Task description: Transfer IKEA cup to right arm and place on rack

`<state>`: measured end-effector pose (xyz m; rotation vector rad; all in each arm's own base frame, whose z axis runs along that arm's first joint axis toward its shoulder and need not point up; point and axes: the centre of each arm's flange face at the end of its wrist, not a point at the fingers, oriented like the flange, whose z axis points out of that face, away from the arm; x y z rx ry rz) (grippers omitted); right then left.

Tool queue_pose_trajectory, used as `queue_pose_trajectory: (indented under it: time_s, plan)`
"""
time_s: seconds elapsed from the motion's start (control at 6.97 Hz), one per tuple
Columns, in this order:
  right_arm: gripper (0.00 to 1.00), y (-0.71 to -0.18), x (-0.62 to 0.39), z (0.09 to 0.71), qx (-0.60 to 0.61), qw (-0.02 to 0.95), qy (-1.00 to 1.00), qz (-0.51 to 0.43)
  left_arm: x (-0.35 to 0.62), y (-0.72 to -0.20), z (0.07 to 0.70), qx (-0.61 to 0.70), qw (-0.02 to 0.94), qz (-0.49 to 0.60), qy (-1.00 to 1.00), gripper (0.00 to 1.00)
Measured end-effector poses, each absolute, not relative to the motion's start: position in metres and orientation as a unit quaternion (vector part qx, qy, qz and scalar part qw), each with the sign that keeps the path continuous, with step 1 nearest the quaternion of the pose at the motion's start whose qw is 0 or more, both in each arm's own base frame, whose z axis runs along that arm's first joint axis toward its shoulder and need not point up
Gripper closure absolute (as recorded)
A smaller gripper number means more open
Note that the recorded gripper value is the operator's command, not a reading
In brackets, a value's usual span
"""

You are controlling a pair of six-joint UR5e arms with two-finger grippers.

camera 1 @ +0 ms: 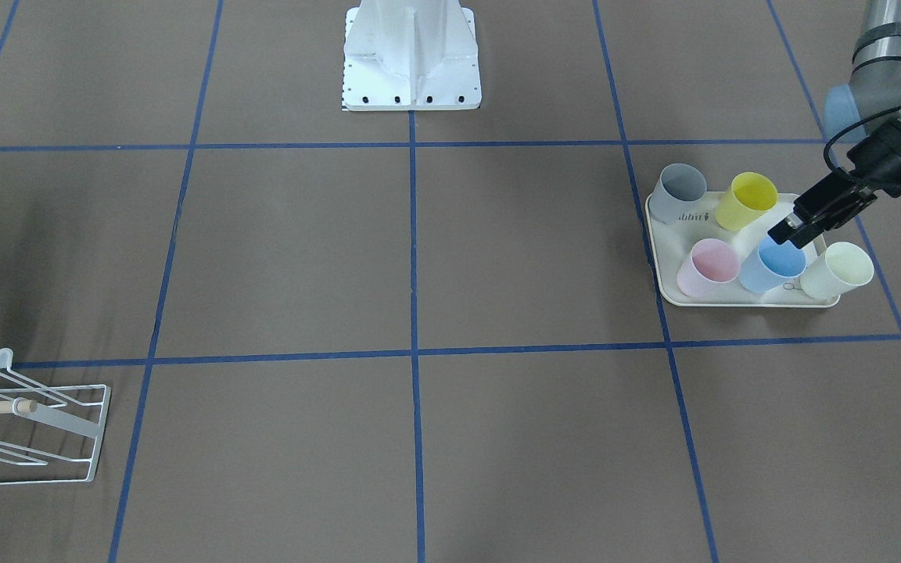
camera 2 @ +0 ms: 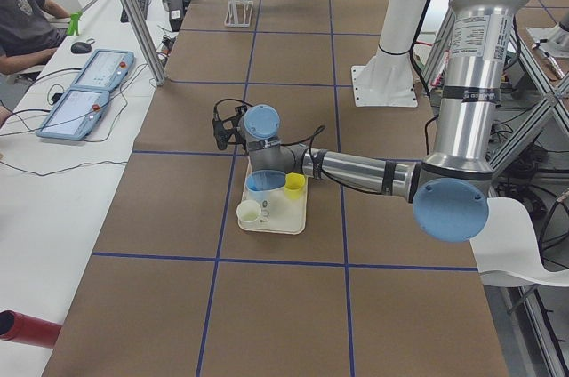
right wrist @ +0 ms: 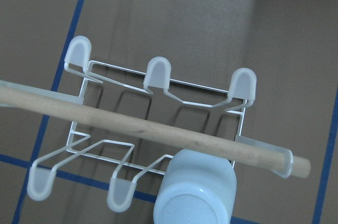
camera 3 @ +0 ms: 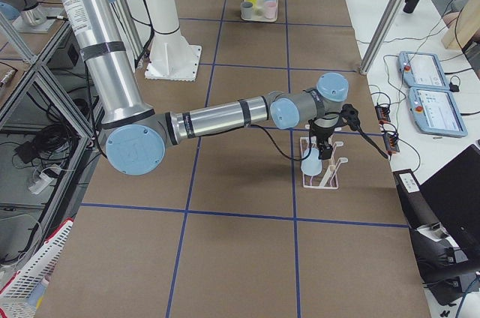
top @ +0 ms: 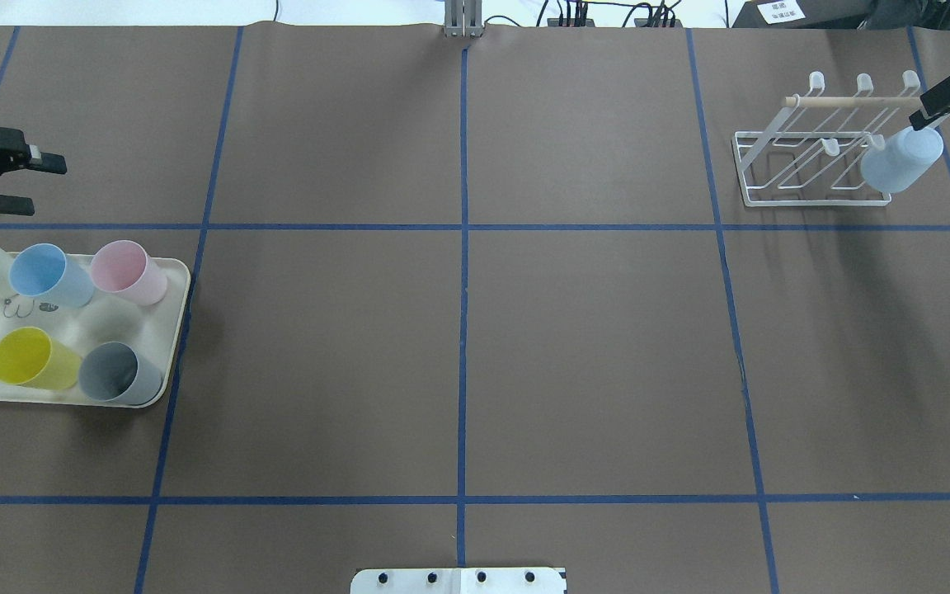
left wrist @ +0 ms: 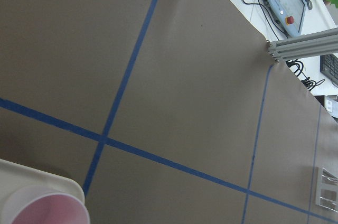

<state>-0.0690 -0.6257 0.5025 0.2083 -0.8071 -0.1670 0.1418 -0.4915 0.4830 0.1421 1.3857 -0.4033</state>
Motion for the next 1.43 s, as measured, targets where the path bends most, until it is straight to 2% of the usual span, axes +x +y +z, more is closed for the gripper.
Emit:
queue_pose_trajectory:
  time_s: [0.72, 1.15, 1.43]
  plan:
    - [0.0, -0.594, -0.062, 0.491, 0.112, 0.908, -0.397, -0.075, 0.065, -0.489, 0.581, 0.15, 0.862, -0.073, 0.479, 0.0]
    - [0.0, -0.588, -0.061, 0.495, 0.108, 0.907, -0.4, -0.074, 0.055, -0.483, 0.642, 0.131, 0.913, -0.059, 0.383, 0.0]
    - [0.0, -0.588, -0.062, 0.495, 0.108, 0.907, -0.4, -0.074, 0.056, -0.483, 0.653, 0.117, 0.916, -0.061, 0.378, 0.02]
